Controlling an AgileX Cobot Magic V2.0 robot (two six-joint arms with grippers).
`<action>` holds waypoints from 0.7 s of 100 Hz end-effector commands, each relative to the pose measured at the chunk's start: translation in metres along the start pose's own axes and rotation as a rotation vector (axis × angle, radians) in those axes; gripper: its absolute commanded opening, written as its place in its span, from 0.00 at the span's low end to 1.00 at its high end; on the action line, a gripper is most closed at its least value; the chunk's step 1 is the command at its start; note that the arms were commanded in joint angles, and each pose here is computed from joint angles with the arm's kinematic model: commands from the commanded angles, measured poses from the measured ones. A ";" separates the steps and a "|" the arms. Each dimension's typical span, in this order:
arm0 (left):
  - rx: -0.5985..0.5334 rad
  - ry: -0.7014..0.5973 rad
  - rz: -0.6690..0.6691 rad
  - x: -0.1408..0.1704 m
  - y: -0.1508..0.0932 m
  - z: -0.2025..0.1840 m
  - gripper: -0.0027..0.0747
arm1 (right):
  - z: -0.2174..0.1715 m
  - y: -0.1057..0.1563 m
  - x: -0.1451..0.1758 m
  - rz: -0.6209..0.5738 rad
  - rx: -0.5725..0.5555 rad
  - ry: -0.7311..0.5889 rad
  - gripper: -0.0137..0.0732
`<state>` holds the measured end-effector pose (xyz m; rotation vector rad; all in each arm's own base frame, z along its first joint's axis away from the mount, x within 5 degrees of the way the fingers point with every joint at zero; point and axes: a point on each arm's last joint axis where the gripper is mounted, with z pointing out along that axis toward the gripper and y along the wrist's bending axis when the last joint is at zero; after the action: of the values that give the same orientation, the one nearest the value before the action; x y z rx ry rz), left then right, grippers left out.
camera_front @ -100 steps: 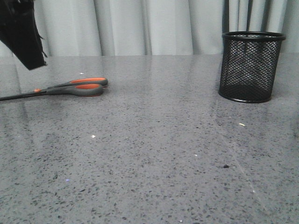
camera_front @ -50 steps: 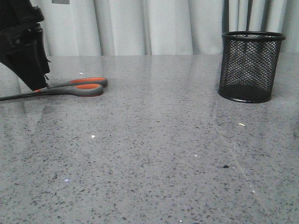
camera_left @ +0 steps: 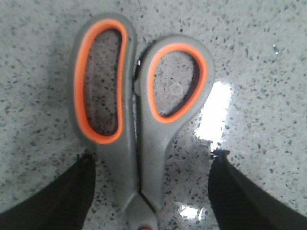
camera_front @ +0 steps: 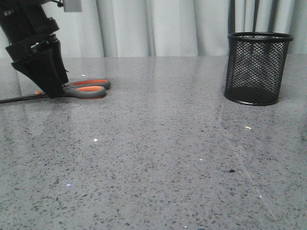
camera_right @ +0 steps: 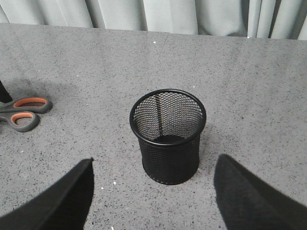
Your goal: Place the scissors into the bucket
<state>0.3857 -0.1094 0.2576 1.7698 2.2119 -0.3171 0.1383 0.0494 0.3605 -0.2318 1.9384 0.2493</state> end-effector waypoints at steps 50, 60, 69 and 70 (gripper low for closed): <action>-0.035 -0.058 0.009 -0.009 0.000 -0.015 0.59 | -0.006 0.002 -0.017 -0.019 -0.017 -0.112 0.70; -0.025 -0.056 0.007 -0.009 0.001 -0.012 0.51 | -0.006 0.002 -0.017 -0.017 -0.016 -0.104 0.70; -0.021 -0.054 0.005 -0.009 0.001 -0.012 0.44 | -0.006 0.001 -0.016 -0.017 -0.012 -0.091 0.70; -0.019 -0.053 0.005 -0.008 0.000 -0.012 0.43 | -0.005 0.001 -0.015 -0.017 -0.012 -0.089 0.70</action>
<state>0.3910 -0.1107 0.2501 1.7715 2.2137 -0.3232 0.1383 0.0494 0.3605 -0.2318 1.9384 0.2493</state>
